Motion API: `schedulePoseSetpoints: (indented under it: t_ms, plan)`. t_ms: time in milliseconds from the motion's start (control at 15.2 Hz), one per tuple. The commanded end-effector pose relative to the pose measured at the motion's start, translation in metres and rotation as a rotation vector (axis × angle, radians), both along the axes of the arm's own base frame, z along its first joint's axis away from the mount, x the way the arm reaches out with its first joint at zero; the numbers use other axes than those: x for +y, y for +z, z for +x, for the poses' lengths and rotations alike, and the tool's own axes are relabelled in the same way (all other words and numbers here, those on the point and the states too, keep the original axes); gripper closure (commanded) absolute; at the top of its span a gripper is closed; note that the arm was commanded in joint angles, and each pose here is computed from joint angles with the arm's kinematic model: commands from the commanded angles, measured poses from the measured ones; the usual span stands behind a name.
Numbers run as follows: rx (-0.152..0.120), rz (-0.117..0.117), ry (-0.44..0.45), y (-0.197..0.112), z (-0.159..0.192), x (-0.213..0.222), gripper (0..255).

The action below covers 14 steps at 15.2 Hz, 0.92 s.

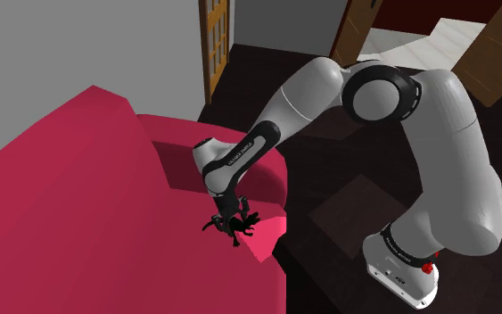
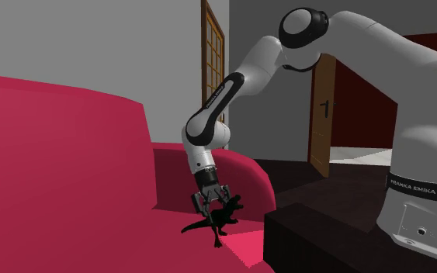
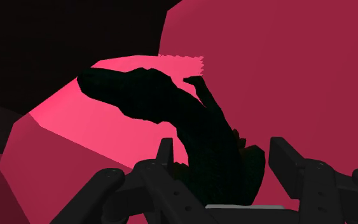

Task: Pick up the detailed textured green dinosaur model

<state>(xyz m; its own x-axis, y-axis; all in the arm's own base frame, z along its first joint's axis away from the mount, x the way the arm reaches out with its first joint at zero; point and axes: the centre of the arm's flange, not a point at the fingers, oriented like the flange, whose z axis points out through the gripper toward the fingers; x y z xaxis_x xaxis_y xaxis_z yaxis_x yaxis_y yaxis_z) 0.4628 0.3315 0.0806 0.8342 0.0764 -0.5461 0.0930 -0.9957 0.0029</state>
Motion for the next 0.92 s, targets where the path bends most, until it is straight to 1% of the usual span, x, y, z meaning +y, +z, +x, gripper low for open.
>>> schedulePoseSetpoints:
  t_ms: [0,726,858]
  plan:
    - [-0.008,0.007,-0.001,0.01,-0.002,0.003,255]
    - [-0.008,0.007,-0.001,0.068,-0.002,0.003,255]
    - [-0.008,0.007,-0.001,0.069,-0.002,0.003,255]
